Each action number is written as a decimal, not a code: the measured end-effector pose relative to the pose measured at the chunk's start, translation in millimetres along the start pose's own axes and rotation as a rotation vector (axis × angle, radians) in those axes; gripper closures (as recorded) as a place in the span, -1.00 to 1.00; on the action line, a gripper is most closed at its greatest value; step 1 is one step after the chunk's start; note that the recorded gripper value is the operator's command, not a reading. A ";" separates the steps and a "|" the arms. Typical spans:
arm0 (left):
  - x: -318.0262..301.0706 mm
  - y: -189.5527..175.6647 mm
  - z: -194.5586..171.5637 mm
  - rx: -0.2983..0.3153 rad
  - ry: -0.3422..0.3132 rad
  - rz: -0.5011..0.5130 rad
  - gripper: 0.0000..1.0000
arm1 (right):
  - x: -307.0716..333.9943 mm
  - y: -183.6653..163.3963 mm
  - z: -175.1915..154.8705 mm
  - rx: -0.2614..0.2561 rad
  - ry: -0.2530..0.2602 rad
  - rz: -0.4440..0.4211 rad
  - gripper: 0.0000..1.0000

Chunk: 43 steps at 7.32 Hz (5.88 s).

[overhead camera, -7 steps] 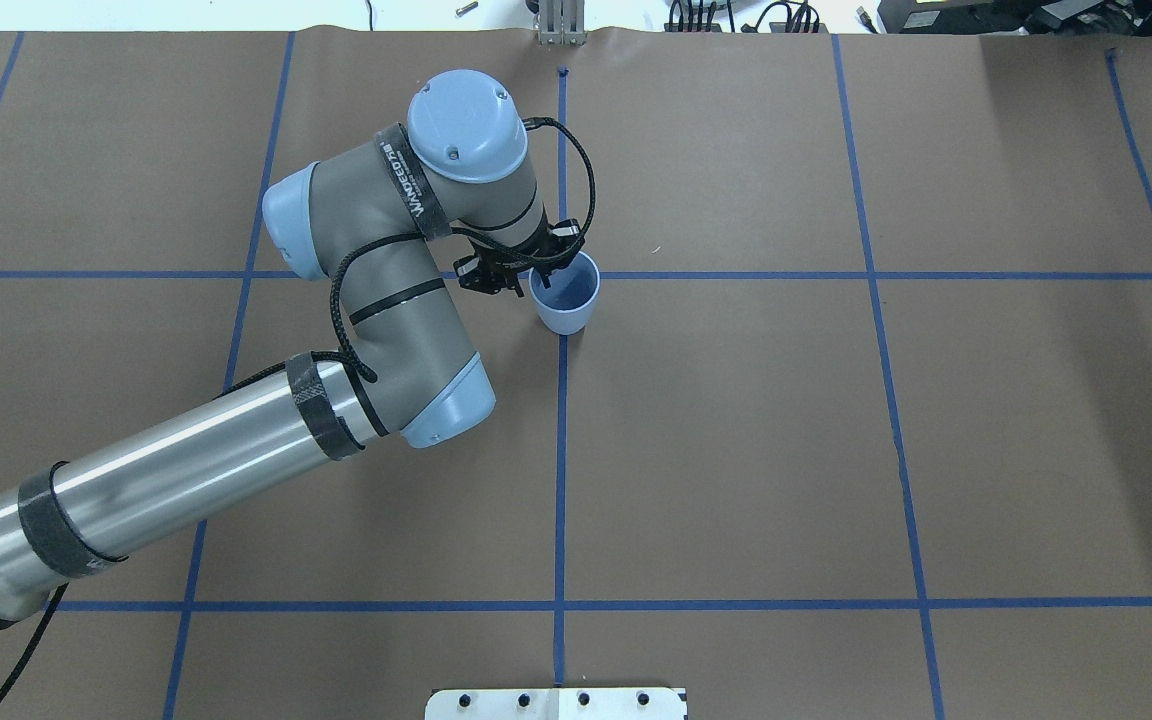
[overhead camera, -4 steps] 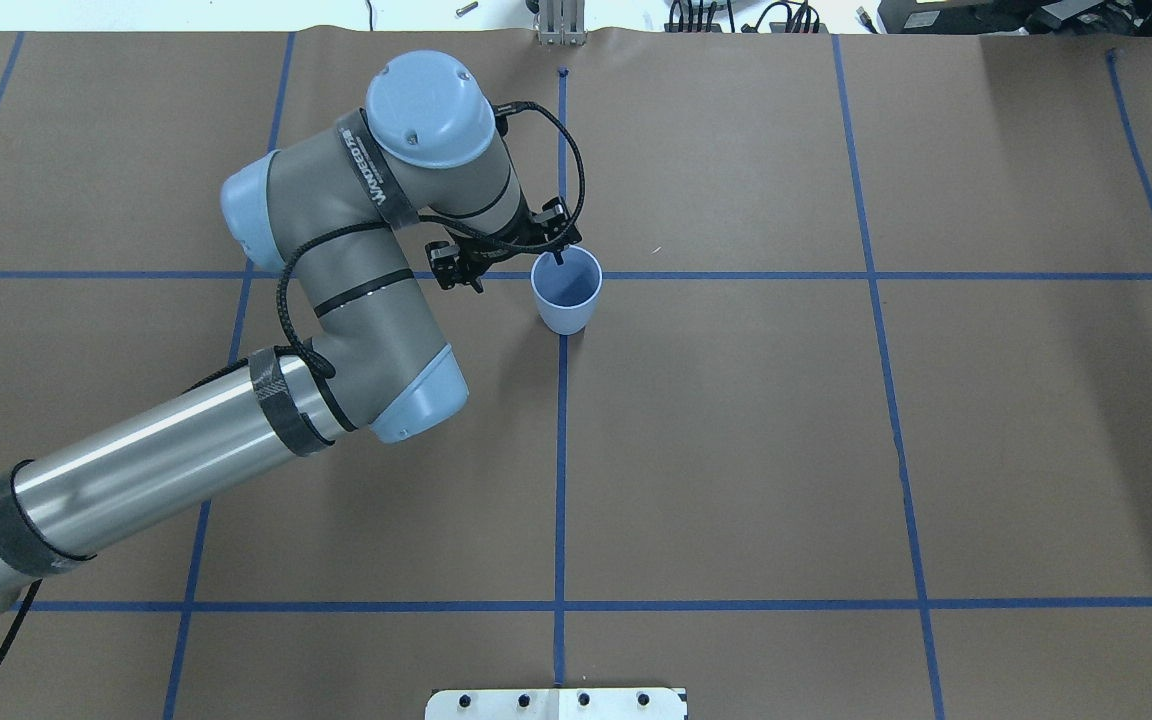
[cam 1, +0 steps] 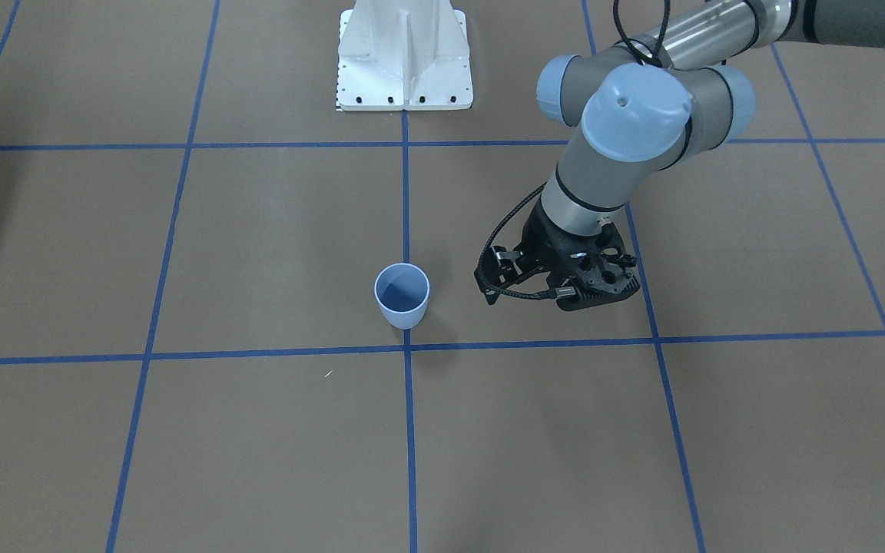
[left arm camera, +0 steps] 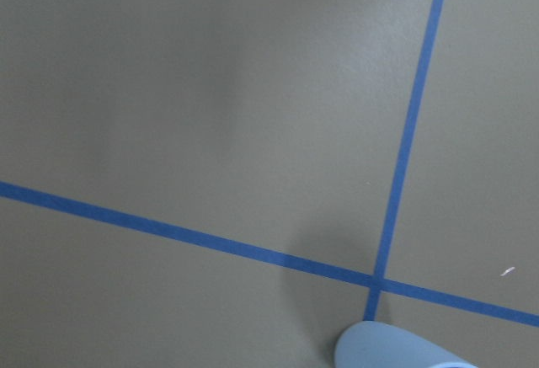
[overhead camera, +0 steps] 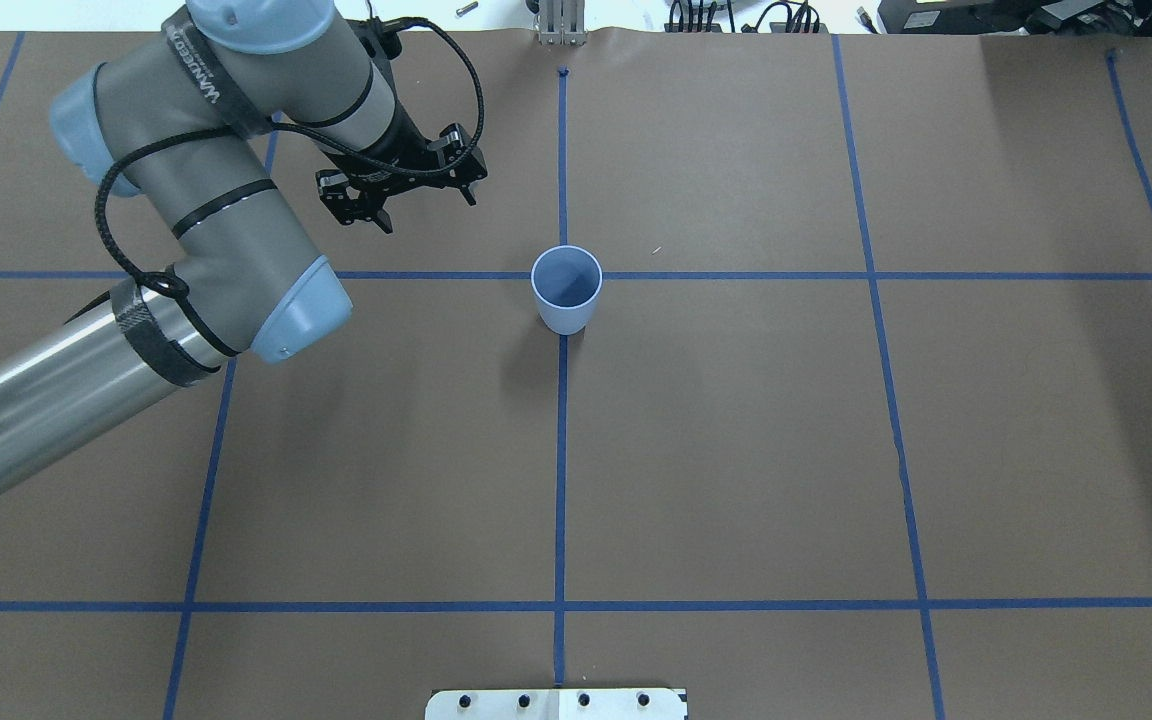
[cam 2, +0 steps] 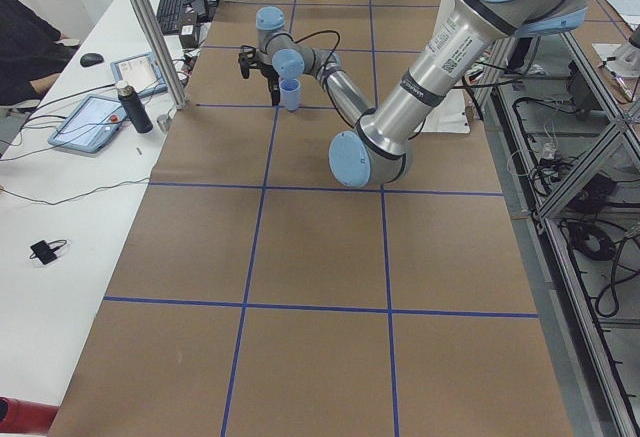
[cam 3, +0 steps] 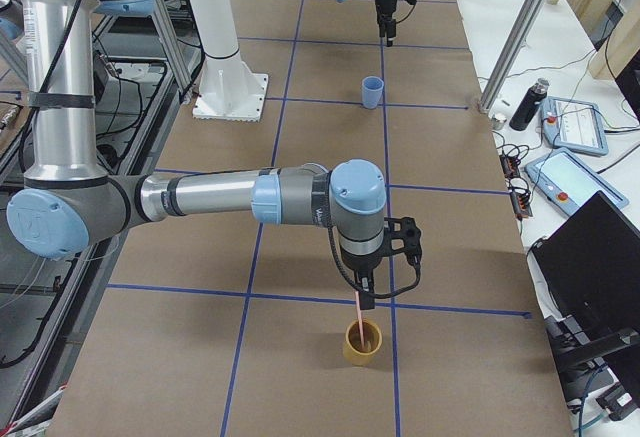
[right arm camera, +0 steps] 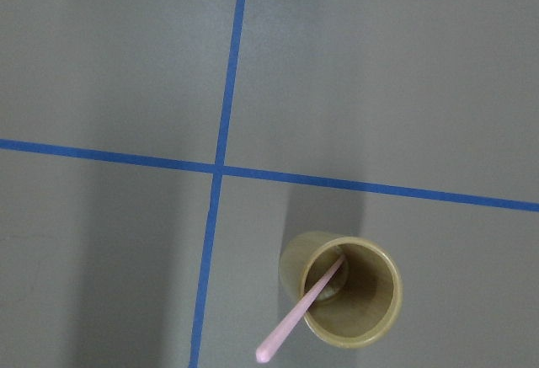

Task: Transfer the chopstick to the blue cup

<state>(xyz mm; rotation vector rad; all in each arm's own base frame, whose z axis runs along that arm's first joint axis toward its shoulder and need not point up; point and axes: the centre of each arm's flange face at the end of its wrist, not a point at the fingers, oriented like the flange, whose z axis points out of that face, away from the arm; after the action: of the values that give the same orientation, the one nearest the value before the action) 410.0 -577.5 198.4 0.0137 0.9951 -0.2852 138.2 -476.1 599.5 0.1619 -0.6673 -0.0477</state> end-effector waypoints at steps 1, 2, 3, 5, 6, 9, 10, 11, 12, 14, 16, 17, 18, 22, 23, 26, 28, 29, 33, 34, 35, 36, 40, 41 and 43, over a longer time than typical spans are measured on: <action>-7.8 -3.1 -8.2 0.005 0.007 -0.002 -0.97 | 1.2 -11.3 -1.4 0.004 -0.001 0.060 -1.00; -13.4 -6.6 -14.2 0.012 0.010 -0.006 -0.97 | 2.0 -15.4 -1.8 0.005 -0.018 0.211 -1.00; -16.9 -11.0 -21.4 0.018 0.016 -0.009 -0.97 | 5.1 -10.5 2.9 -0.006 -0.047 0.402 -1.00; -20.6 -18.3 -44.8 0.024 0.045 -0.013 -0.97 | 7.4 -2.9 12.2 -0.047 -0.111 0.785 -1.00; -23.2 -20.0 -55.2 0.030 0.055 -0.004 -0.97 | 10.2 -2.1 19.7 -0.079 -0.146 0.914 -1.00; -43.4 -29.2 -92.4 0.037 -0.004 0.105 -0.97 | 42.5 1.9 57.6 -0.201 -0.258 1.136 -1.00; -44.2 -28.3 -101.5 0.036 -0.014 0.120 -0.96 | 54.4 1.1 64.5 -0.219 -0.270 1.171 -1.00; -43.6 -27.6 -105.9 0.036 -0.017 0.127 -0.97 | 64.1 -1.8 71.5 -0.238 -0.283 1.204 -1.00; -43.0 -26.9 -107.5 0.036 -0.017 0.130 -0.97 | 70.6 -9.0 76.9 -0.259 -0.297 1.246 -1.00; -43.1 -26.5 -107.9 0.035 -0.018 0.132 -0.97 | 77.1 -15.3 85.9 -0.300 -0.331 1.320 -1.00; -43.9 -25.8 -109.9 0.037 -0.016 0.133 -0.97 | 80.2 -9.7 94.5 -0.329 -0.362 1.349 -1.00; -44.2 -24.8 -111.3 0.039 -0.014 0.134 -0.97 | 79.9 -8.6 97.3 -0.339 -0.374 1.353 -1.00; -44.5 -24.2 -111.9 0.039 -0.013 0.135 -0.97 | 77.4 -8.3 102.0 -0.355 -0.390 1.353 -1.00; -46.1 -24.0 -112.1 0.039 -0.013 0.134 -0.97 | 62.0 -10.7 121.2 -0.417 -0.437 1.348 0.06; -45.1 -23.2 -114.1 0.041 -0.009 0.137 -0.97 | 61.3 -10.4 122.7 -0.422 -0.438 1.350 0.17; -40.9 -18.3 -122.9 0.041 0.012 0.142 -0.97 | 61.3 -4.4 124.8 -0.427 -0.436 1.357 0.39; -39.1 -16.9 -124.6 0.039 0.016 0.139 -0.97 | 60.9 1.3 121.7 -0.419 -0.438 1.355 0.39; -38.0 -15.9 -125.5 0.039 0.019 0.140 -0.97 | 61.7 4.1 115.8 -0.407 -0.442 1.356 0.39; -37.3 -13.1 -127.9 0.030 0.027 0.140 -0.97 | 72.4 8.4 91.4 -0.360 -0.450 1.394 0.93; -37.0 -13.0 -128.0 0.029 0.028 0.140 -0.97 | 72.8 8.4 90.9 -0.357 -0.446 1.394 1.00; -36.9 -13.0 -127.8 0.028 0.028 0.140 -0.97 | 72.4 7.1 89.6 -0.354 -0.446 1.391 1.00; -36.9 -13.1 -127.6 0.028 0.028 0.140 -0.97 | 72.5 5.3 86.9 -0.348 -0.447 1.389 1.00; -35.6 -12.6 -128.0 0.027 0.030 0.142 -0.97 | 93.6 12.7 58.6 -0.288 -0.450 1.454 1.00; -35.0 -12.4 -128.3 0.027 0.030 0.142 -0.97 | 101.5 16.2 50.4 -0.267 -0.443 1.475 1.00; -34.6 -12.6 -128.9 0.028 0.031 0.143 -0.97 | 99.7 13.8 19.3 -0.206 -0.421 1.505 1.00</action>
<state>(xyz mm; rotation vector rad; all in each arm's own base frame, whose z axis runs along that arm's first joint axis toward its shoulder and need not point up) 282.9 -563.5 158.0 0.1145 1.0159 -0.1683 204.4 -474.7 677.7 -0.5900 -1.0566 1.3207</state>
